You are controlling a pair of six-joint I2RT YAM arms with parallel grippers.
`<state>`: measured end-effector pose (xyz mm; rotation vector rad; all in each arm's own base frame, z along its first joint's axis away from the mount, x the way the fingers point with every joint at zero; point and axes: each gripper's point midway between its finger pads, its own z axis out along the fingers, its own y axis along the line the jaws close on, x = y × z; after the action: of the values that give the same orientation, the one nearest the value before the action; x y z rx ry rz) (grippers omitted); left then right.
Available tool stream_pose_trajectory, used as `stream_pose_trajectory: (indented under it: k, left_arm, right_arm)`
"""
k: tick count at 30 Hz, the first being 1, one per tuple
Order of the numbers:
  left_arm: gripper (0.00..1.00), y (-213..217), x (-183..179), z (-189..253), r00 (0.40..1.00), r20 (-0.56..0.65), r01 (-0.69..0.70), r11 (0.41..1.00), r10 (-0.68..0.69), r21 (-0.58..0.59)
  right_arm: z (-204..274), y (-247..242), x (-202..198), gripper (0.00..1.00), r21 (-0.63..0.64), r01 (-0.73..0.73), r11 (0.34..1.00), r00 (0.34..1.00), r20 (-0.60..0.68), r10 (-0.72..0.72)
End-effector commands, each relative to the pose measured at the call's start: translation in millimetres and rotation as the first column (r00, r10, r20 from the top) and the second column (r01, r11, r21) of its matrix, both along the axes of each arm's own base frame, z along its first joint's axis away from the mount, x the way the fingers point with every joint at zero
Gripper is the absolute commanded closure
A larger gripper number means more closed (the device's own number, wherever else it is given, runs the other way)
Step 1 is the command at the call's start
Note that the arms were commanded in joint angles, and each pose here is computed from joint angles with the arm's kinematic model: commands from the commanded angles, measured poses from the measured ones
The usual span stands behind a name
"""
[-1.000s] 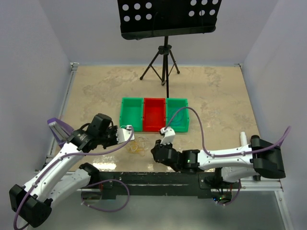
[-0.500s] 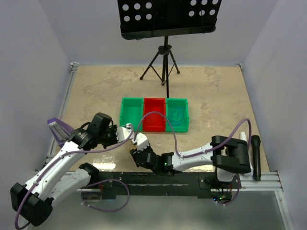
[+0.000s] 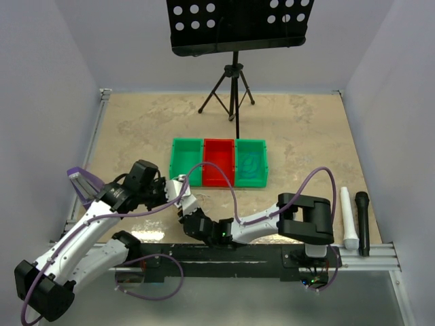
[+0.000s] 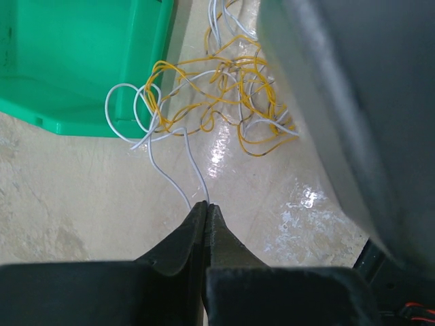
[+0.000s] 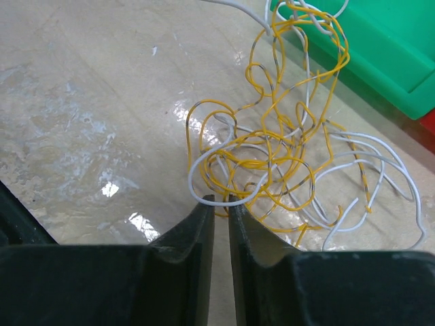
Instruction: Untangle the cables
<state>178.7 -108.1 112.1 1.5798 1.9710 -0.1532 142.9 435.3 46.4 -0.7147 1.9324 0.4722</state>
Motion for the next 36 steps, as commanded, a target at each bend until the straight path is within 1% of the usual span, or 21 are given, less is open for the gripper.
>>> stream_pose_trajectory:
  k: [1,2,3,8,12,17,19,22,25,27,28,30,32,34,35,36]
  left_arm:
    - [1.0,-14.4,-6.1,8.5,0.999,-0.01,0.045,0.997,-0.046,-0.069]
    - [1.0,-15.0,-6.7,9.4,0.999,-0.012,0.048,0.996,-0.049,-0.072]
    - [1.0,-15.7,-6.6,10.7,0.999,-0.013,0.049,0.996,-0.05,-0.075]
    - [1.0,-20.0,-4.5,20.5,0.999,-0.013,0.047,0.994,-0.049,-0.096]
    - [1.0,-23.7,-2.9,25.6,0.999,-0.017,0.043,0.993,-0.045,-0.111]
    - [1.0,-20.2,3.6,30.7,1.0,0.013,0.025,0.995,-0.024,-0.095]
    - [1.0,-15.5,8.5,34.0,0.999,0.046,0.015,0.997,-0.012,-0.074]
    - [1.0,-2.6,21.5,39.0,0.992,0.122,-0.021,1.0,0.022,-0.013]
    - [1.0,11.3,41.5,50.4,0.969,0.228,-0.105,0.994,0.096,0.026]
    - [1.0,14.8,56.0,64.7,0.94,0.294,-0.179,0.984,0.174,-0.009]
    - [1.0,14.1,61.8,74.2,0.922,0.32,-0.214,0.976,0.218,-0.049]
    - [1.0,8.4,66.6,91.4,0.899,0.341,-0.239,0.961,0.273,-0.138]
    - [1.0,2.1,67.4,105.9,0.888,0.339,-0.247,0.944,0.311,-0.219]
    - [1.0,-3.0,66.4,116.0,0.886,0.324,-0.249,0.93,0.331,-0.268]
    - [1.0,-3.9,66.0,120.5,0.882,0.325,-0.25,0.924,0.34,-0.288]
    - [1.0,-2.9,66.6,127.0,0.871,0.337,-0.256,0.916,0.357,-0.309]
  right_arm:
    - [-10.6,-12.6,8.2,0.87,0.038,0.074,0.997,0.997,-0.026,-0.073]
    - [-14.9,-17.3,7.2,0.92,0.038,0.086,0.996,0.996,-0.034,-0.085]
    - [-15.3,-23.0,8.4,1.0,0.045,0.109,0.993,0.993,-0.038,-0.108]
    - [-9.5,-48.6,5.3,1.0,0.119,0.177,0.977,0.982,-0.088,-0.168]
    - [-0.3,-69.9,-0.6,1.0,0.192,0.24,0.952,0.966,-0.149,-0.213]
    - [20.8,-102.4,-6.0,1.0,0.271,0.361,0.892,0.926,-0.219,-0.308]
    - [36.6,-121.6,-6.2,1.0,0.318,0.443,0.838,0.89,-0.272,-0.367]
    - [80.3,-156.7,2.6,1.0,0.415,0.543,0.73,0.838,-0.317,-0.443]
    - [132.9,-187.0,10.2,1.0,0.516,0.573,0.637,0.819,-0.334,-0.466]
    - [171.2,-207.9,15.1,1.0,0.587,0.572,0.573,0.815,-0.333,-0.473]
    - [185.7,-217.0,17.1,1.0,0.606,0.571,0.554,0.814,-0.325,-0.482]
    - [209.7,-235.6,20.6,1.0,0.635,0.584,0.506,0.796,-0.329,-0.508]
    - [225.2,-250.9,24.4,1.0,0.64,0.606,0.473,0.771,-0.324,-0.549]
    - [232.4,-265.7,28.0,1.0,0.624,0.635,0.454,0.733,-0.303,-0.609]
    - [236.2,-271.8,29.6,1.0,0.624,0.654,0.427,0.709,-0.31,-0.633]
    - [237.2,-279.7,30.8,1.0,0.611,0.669,0.424,0.688,-0.293,-0.664]
